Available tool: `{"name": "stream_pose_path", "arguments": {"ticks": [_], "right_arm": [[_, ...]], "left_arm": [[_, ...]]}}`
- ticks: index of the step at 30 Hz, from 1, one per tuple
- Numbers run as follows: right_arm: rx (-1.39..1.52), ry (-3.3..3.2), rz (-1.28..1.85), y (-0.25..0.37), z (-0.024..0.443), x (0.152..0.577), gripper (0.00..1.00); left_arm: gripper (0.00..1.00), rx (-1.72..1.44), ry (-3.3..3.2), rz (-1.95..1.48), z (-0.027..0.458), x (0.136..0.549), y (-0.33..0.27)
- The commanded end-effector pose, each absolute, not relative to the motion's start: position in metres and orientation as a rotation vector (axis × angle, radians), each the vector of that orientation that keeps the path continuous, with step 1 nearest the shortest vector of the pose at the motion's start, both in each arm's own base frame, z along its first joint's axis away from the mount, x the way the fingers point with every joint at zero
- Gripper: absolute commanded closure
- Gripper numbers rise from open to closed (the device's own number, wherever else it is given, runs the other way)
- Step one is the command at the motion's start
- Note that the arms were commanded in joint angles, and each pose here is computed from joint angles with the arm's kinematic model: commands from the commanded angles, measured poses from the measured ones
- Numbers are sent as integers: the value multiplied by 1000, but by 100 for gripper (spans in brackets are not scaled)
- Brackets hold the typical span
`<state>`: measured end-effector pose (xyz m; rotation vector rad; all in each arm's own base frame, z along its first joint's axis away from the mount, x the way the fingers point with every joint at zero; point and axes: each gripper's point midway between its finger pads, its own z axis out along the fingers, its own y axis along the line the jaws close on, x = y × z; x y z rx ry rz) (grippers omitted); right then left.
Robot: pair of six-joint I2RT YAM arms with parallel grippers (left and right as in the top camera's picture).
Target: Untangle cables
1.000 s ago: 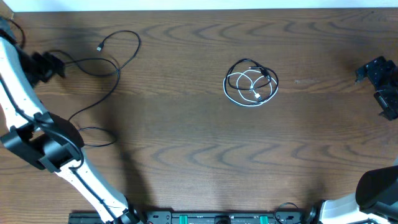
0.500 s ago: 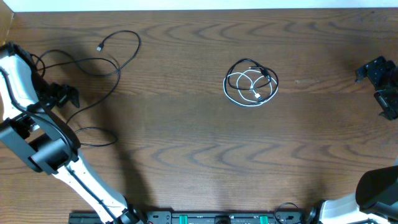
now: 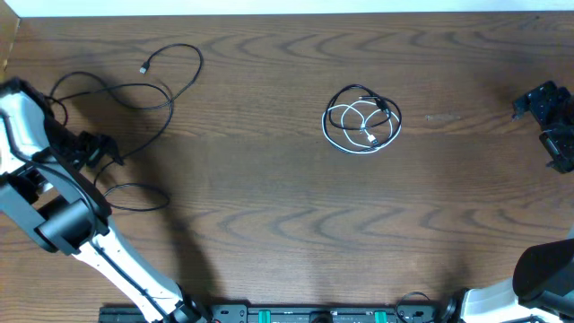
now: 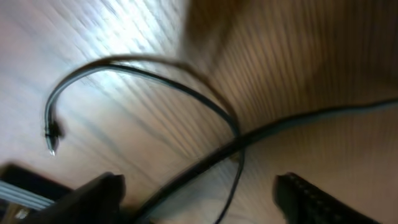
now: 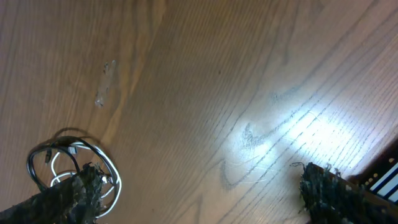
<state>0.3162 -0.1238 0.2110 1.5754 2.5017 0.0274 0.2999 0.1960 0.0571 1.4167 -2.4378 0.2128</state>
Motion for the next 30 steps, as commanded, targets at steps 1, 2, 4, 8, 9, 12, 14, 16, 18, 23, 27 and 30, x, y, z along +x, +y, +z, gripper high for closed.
{"name": "stream_pose_path", "arguments": {"ticks": [1,2,4,8,9,12,14,16,18,23,27,30], "right_arm": [[1589,2493,22,-124,211,316,1],[1589,2493,22,-124,211,316,1],[1589,2493,22,-124,211,316,1],[1589,2493,22,-124,211,316,1],[1589,2493,21,-124,211,316,1],[1589,2493,22,-124,211,316,1],[1589,2493,22,-124,211,316,1],[1589,2493,22,-124,211,316,1],[1589,2493,22,-124,211,316,1],[1589,2493,22,-124,211,316,1],[1589,2493,22,-124,211,316,1],[1589,2493,22,-124,211,316,1]], "left_arm": [[45,1375,-2435,238,51,295,190],[55,1374,-2439,219,51,294,192],[76,1380,-2453,214,52,297,194],[93,1405,-2495,242,66,310,198],[93,1423,-2521,286,75,319,199],[92,1484,-2641,486,115,358,198],[93,1512,-2775,680,156,392,198],[93,1511,-2951,897,208,427,198],[93,1540,-3108,1042,258,453,203],[93,1718,-3372,1247,352,494,229],[93,1857,-3516,1067,362,509,260],[93,1955,-3555,575,327,510,289]]}}
